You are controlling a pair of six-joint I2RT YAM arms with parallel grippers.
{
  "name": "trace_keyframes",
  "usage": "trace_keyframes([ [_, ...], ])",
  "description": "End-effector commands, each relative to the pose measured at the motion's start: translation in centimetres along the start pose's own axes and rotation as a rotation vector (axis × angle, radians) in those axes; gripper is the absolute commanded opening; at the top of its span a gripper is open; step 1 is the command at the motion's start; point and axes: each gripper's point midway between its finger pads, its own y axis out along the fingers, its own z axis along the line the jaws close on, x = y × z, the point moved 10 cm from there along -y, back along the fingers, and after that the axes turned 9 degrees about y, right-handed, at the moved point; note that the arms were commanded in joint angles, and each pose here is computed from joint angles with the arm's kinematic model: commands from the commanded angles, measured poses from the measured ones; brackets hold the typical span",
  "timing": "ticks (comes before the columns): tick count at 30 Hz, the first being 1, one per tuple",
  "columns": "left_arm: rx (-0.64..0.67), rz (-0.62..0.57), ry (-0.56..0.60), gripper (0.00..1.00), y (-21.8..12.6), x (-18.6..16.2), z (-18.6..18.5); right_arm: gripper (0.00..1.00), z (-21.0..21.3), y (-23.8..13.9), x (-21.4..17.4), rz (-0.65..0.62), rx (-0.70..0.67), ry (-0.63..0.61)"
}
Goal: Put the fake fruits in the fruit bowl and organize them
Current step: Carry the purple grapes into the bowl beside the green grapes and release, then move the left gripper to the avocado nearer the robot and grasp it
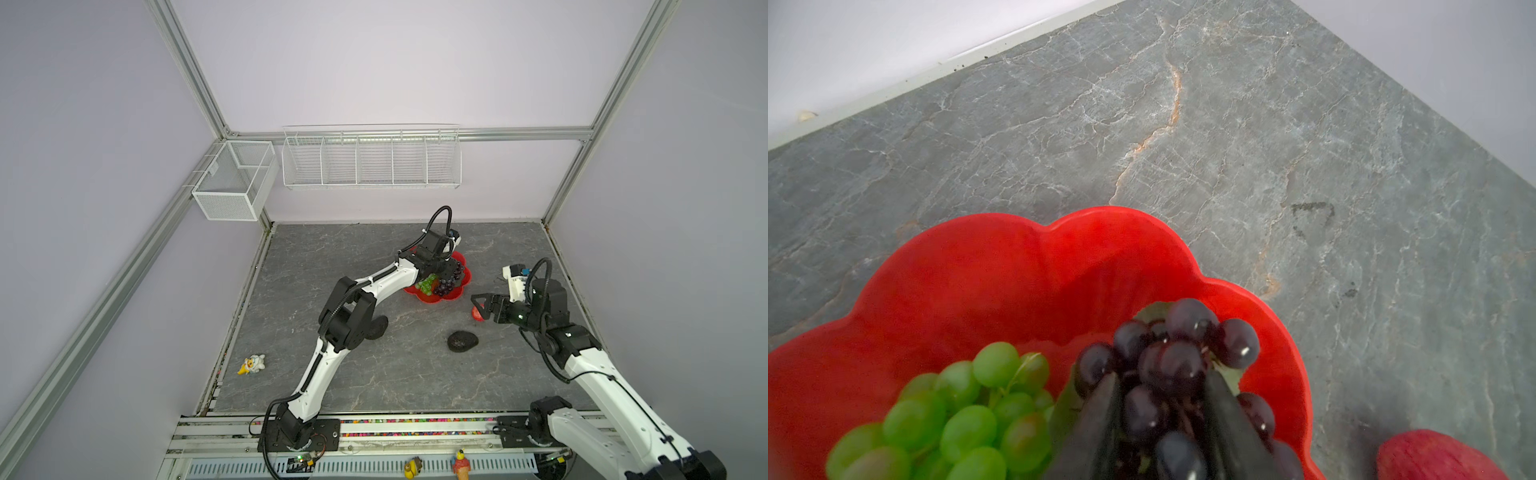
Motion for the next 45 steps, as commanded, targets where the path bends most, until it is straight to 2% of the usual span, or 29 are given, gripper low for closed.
trace_keyframes([
  [1, 0.035, -0.008, 0.023, 0.4, 0.0, 0.6, 0.5, 0.89, 0.3, -0.2, 0.4, -0.006, 0.025, -0.018],
  [6, 0.034, -0.026, 0.029, 0.48, -0.6, 1.1, 0.6, 0.89, 0.1, -0.3, 0.1, -0.005, 0.015, -0.013],
  [10, -0.006, -0.094, 0.018, 0.53, -2.1, 1.9, 0.4, 0.89, 0.1, -0.3, 0.0, 0.001, 0.013, -0.01],
  [14, -0.024, -0.128, -0.012, 0.54, -3.6, 2.5, 0.8, 0.89, 0.0, -0.4, -0.2, 0.007, 0.011, -0.006],
  [18, -0.03, -0.148, -0.014, 0.54, -5.9, 2.6, 0.9, 0.89, -0.1, -0.4, -0.4, 0.012, 0.014, -0.006],
  [21, 0.004, -0.144, -0.004, 0.55, -9.0, 2.1, 0.6, 0.89, 0.1, -0.3, -0.7, 0.037, 0.057, -0.028],
  [24, 0.085, -0.082, -0.026, 0.57, -12.3, -0.4, 0.3, 0.89, 0.9, -0.2, -1.3, 0.077, 0.145, -0.078],
  [30, 0.254, 0.163, -0.114, 0.63, -18.4, -8.6, -0.3, 0.89, 2.4, 0.9, -2.8, 0.123, 0.231, -0.141],
  [34, 0.281, 0.288, -0.17, 0.66, -21.4, -12.8, -1.1, 0.89, 4.1, 2.2, -3.7, 0.172, 0.304, -0.186],
  [39, 0.32, 0.411, -0.212, 0.71, -23.0, -15.7, -1.5, 0.88, 6.3, 3.6, -5.1, 0.23, 0.355, -0.241],
  [45, 0.324, 0.502, -0.199, 0.74, -21.9, -17.0, -1.4, 0.89, 6.7, 4.4, -6.1, 0.241, 0.389, -0.216],
])
